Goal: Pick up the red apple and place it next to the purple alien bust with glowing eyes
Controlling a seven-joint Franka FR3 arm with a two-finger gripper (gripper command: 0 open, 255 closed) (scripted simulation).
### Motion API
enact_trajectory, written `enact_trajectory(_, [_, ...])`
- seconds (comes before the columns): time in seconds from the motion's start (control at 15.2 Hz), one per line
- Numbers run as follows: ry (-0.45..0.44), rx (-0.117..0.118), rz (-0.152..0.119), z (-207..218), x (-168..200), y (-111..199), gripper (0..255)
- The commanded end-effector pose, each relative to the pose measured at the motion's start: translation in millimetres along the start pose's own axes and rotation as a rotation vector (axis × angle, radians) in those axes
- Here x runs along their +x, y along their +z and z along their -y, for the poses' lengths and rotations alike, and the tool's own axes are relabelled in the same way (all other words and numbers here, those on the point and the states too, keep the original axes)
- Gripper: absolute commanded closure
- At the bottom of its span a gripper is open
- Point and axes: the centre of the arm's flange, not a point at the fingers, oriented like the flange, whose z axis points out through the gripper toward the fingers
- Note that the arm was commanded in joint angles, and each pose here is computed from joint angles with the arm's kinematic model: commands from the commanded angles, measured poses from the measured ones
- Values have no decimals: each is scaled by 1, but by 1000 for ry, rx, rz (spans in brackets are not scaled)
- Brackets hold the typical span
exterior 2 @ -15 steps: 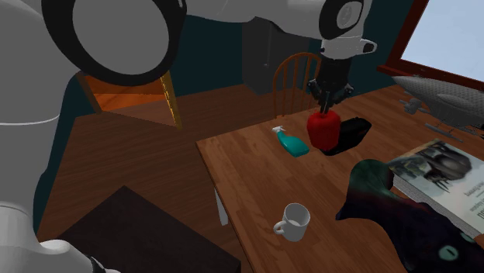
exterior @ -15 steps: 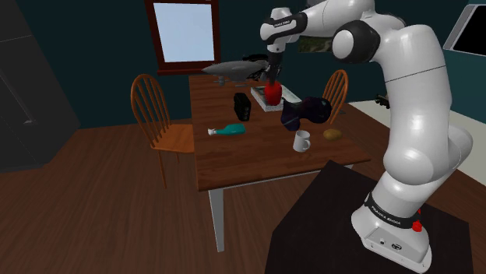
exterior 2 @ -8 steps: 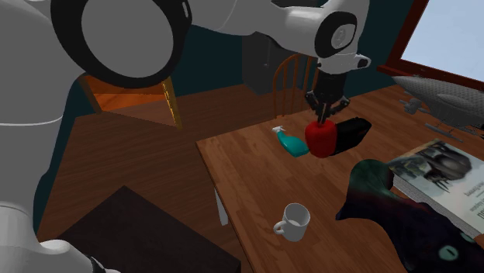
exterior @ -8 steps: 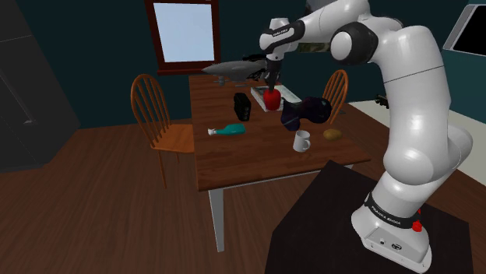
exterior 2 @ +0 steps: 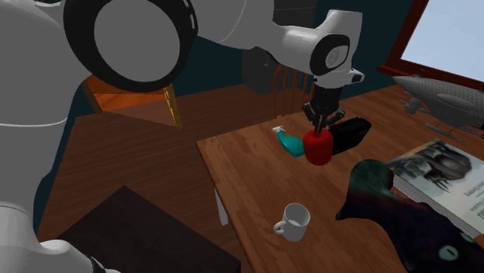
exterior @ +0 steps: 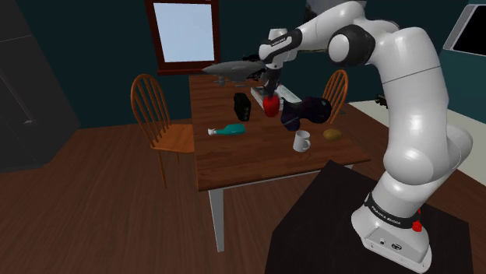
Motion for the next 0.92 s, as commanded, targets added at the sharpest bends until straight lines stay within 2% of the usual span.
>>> enact_trajectory(0.0, [0, 0, -1, 0, 0, 10, 255])
enact_trajectory(0.86, [0, 0, -1, 3, -4, 79, 255])
